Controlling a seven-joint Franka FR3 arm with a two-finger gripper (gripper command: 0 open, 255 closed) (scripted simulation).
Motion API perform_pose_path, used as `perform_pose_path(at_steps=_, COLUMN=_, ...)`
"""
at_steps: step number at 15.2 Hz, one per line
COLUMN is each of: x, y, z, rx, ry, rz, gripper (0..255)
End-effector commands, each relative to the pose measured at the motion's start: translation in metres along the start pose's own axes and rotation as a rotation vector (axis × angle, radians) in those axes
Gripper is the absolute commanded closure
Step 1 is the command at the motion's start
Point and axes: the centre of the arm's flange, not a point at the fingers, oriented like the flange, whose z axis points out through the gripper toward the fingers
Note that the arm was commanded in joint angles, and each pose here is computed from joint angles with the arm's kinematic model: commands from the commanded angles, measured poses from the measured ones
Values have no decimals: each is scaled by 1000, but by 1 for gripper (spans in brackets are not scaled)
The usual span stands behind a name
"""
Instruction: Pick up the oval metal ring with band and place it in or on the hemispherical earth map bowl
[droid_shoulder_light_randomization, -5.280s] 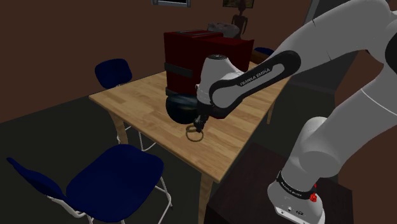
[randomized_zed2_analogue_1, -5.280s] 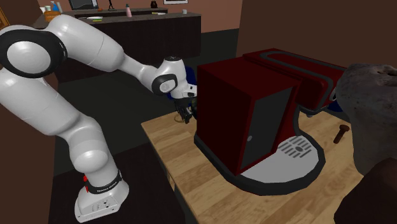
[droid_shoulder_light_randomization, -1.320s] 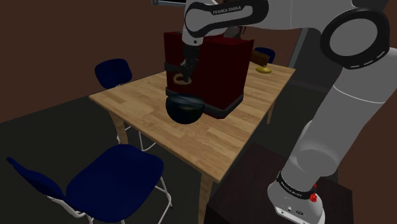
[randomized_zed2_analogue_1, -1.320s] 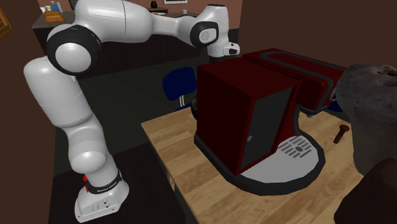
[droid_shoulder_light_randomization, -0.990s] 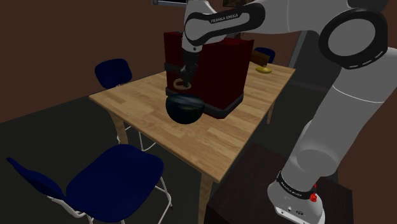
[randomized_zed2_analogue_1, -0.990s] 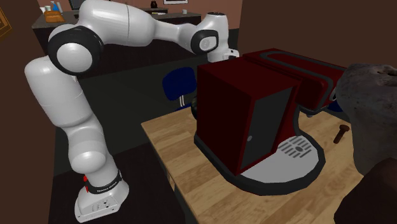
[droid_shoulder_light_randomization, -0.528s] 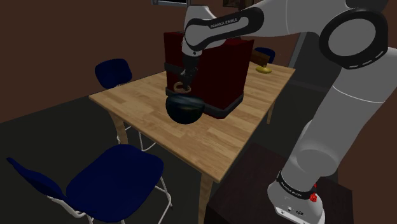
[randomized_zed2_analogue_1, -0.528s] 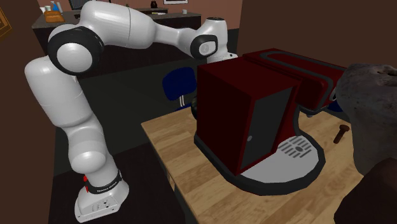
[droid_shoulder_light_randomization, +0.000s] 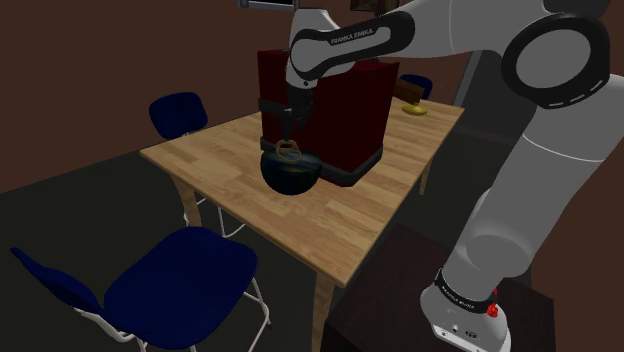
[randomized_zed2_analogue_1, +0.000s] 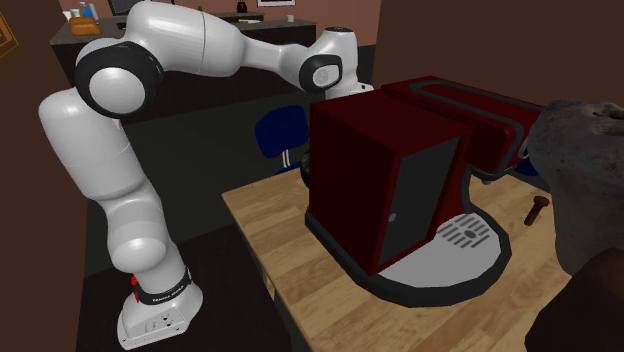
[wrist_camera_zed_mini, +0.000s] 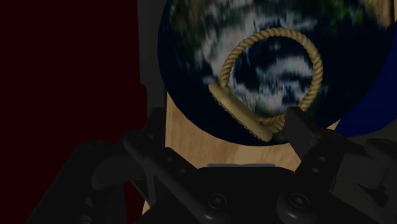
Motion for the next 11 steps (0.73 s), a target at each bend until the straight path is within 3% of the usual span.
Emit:
perform_pose_path(at_steps=1, x=0, y=0, z=0, rx=0, ry=0, rz=0, gripper=0)
perform_pose_path(at_steps=5, x=0, y=0, z=-50, rx=0, ry=0, rz=0, gripper=0)
perform_pose_path(at_steps=11, x=0, y=0, z=-50, rx=0, ry=0, rz=0, gripper=0)
